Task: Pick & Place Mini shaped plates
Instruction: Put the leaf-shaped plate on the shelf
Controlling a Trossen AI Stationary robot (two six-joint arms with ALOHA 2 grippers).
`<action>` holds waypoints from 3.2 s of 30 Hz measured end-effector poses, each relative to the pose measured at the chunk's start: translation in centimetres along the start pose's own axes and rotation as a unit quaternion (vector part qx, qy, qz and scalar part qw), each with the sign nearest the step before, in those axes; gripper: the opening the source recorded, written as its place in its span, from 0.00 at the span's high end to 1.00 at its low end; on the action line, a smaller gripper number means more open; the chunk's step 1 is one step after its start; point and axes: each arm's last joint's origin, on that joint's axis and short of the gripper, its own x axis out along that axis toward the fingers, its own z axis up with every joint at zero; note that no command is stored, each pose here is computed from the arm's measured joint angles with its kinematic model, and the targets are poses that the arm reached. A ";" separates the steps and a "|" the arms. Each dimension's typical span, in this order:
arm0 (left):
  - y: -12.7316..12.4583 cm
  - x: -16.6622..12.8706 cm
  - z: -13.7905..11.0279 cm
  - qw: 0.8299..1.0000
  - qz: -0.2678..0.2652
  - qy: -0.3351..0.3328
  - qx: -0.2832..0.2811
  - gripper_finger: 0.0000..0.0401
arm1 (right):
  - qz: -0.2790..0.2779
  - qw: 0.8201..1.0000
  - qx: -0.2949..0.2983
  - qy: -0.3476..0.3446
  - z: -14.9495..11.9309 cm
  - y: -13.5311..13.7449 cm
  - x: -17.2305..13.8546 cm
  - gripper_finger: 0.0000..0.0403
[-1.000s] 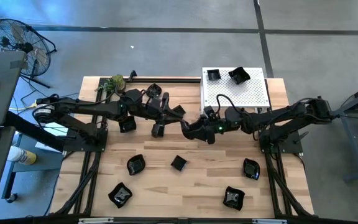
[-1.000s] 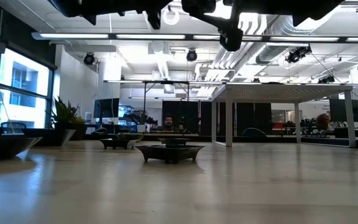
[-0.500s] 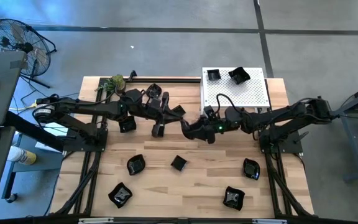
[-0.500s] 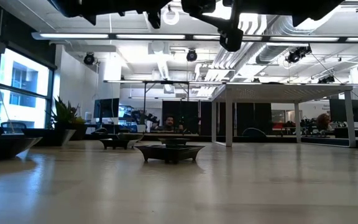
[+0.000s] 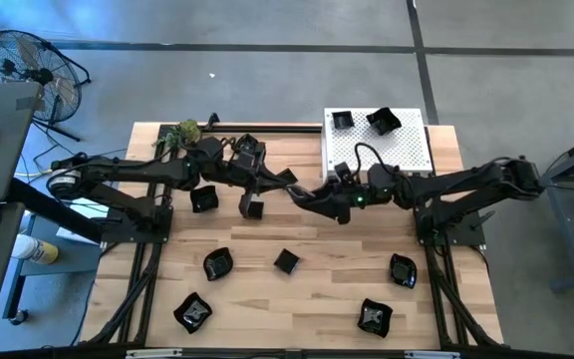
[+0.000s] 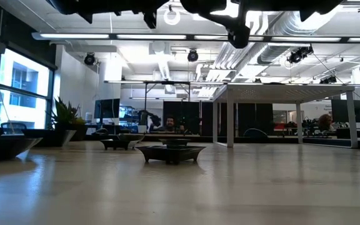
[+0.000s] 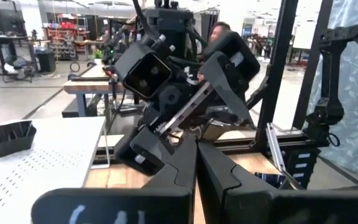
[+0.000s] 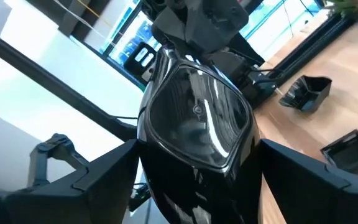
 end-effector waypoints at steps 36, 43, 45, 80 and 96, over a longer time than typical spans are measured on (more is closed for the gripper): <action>2.7 -3.8 0.1 0.918 0.242 0.026 -0.315 1.00 | -0.233 0.964 -0.131 -0.013 2.7 0.6 -2.0 0.51; 2.9 -4.0 0.0 0.887 0.288 -0.003 -0.362 1.00 | -0.292 0.939 -0.183 -0.004 4.9 2.9 1.3 0.51; 3.0 -4.0 0.0 0.884 0.298 -0.009 -0.361 1.00 | -0.313 0.930 -0.195 -0.005 5.1 3.1 2.3 0.46; 3.0 -4.0 0.1 0.888 0.301 -0.010 -0.347 1.00 | -0.346 0.907 -0.234 -0.054 6.4 3.7 4.3 0.88; 3.0 -4.0 0.3 0.894 0.299 -0.014 -0.333 1.00 | -0.355 0.906 -0.225 -0.054 6.7 2.9 4.5 0.82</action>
